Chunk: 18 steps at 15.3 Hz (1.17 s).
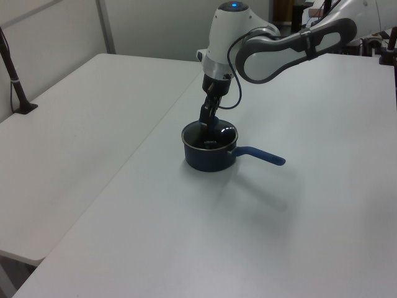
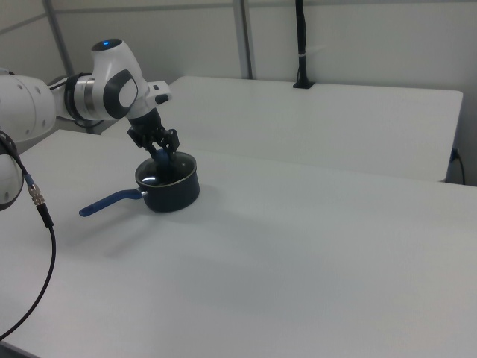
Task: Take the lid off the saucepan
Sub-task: 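Lift the glass lid off the saucepan rim and carry it aside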
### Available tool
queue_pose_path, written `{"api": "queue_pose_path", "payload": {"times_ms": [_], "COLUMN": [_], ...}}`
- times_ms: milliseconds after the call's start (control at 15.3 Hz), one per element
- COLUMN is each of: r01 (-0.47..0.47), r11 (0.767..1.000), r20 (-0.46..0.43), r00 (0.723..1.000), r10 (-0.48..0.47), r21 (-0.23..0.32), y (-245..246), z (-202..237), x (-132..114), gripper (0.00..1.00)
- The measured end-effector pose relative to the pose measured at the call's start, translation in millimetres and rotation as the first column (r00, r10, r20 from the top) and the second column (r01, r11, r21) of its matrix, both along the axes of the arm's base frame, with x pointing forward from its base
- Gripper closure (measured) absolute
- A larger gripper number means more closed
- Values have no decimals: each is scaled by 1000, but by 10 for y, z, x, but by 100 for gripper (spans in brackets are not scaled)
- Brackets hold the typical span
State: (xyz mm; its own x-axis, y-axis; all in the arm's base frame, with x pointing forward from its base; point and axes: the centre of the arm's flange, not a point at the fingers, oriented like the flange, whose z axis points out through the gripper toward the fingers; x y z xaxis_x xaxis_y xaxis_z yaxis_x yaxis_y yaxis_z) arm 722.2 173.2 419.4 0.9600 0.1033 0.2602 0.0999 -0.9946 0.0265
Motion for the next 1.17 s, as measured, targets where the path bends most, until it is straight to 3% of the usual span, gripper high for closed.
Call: {"api": "queue_pose_path", "payload": {"times_ms": [652,1173], "r01": [29,105], "r11": [1000,990], "r20": [66,28], "r00": [997,994], "r10": [-29,-103], "r21": [1,-92], "y": [-200,-1408], "z": [477,628], "x": [8,43], "gripper": [40,40]}}
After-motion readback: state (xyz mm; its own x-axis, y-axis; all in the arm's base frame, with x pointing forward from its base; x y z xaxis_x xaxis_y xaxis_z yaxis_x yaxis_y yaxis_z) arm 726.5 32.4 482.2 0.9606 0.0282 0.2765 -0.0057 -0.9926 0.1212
